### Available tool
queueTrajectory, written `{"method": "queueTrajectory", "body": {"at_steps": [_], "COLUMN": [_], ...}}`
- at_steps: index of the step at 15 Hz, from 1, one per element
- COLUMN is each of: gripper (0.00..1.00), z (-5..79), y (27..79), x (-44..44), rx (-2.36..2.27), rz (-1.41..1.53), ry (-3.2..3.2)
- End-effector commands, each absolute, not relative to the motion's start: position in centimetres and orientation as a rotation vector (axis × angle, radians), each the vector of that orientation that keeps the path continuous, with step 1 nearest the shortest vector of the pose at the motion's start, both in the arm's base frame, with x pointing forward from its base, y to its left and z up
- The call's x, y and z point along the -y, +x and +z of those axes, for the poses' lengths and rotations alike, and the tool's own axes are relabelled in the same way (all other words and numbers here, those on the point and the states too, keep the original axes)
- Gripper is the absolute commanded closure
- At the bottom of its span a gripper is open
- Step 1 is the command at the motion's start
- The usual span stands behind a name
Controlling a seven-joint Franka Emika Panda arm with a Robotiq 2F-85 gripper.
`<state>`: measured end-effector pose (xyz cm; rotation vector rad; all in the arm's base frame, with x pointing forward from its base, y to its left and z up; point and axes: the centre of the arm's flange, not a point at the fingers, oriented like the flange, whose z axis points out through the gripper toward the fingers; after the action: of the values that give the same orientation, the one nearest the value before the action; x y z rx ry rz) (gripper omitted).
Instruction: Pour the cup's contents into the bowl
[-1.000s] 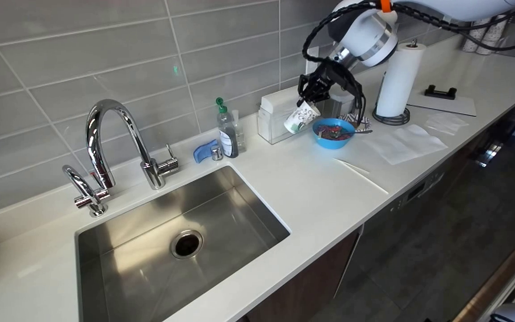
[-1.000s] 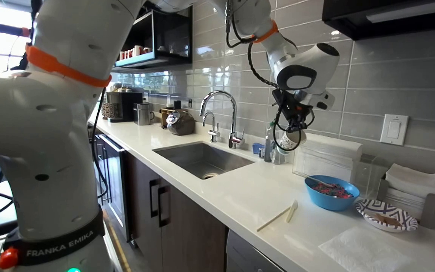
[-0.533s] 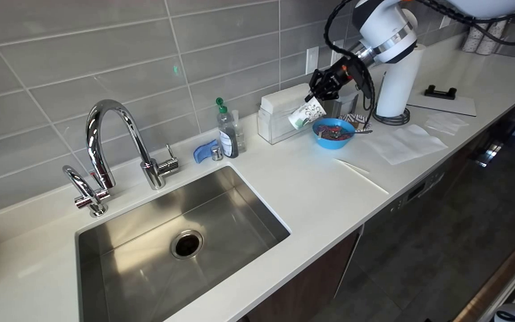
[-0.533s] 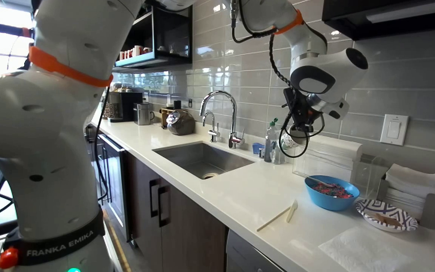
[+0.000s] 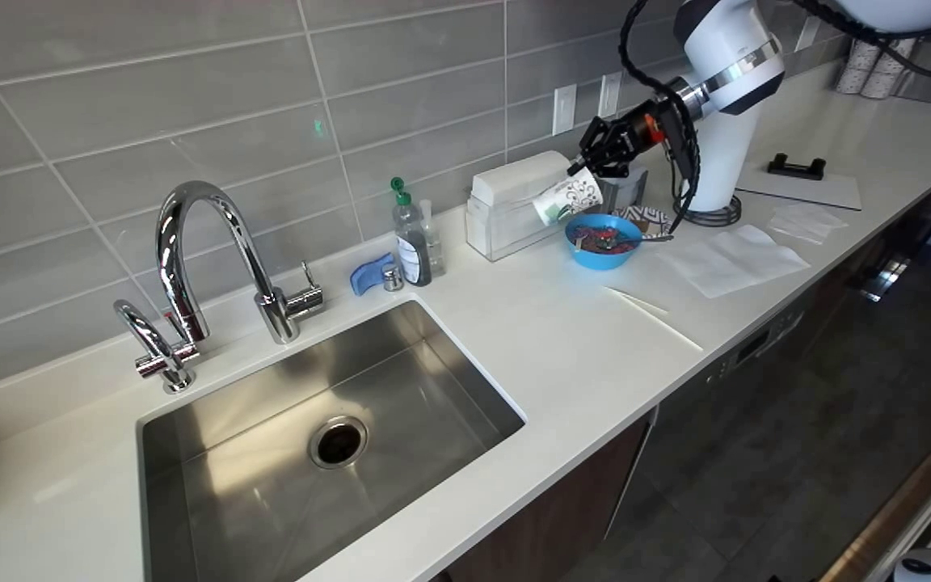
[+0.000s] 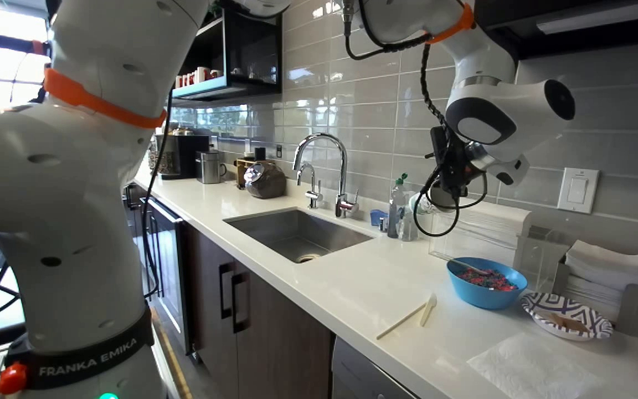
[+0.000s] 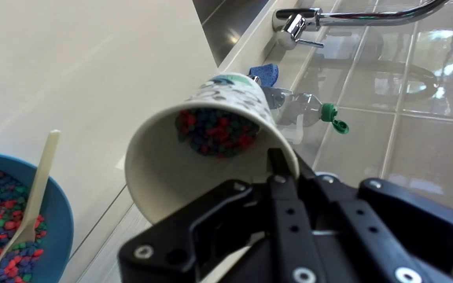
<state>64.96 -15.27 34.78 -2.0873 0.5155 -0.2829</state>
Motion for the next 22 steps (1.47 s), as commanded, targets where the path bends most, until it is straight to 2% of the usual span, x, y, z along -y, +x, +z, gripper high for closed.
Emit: {"method": "queueTrajectory", "body": {"at_steps": [1,21,22], "gripper": [0.99,0.99,0.95], "z": [33.7,31.1,31.0], "y": [64.2,62.5,62.5], "x": [16.9,21.1,21.3], "rx": [-0.531,-0.549,-0.552], "rz": [-0.300,-0.406,-0.405], "ry": [-1.993,-1.702,-1.704]}}
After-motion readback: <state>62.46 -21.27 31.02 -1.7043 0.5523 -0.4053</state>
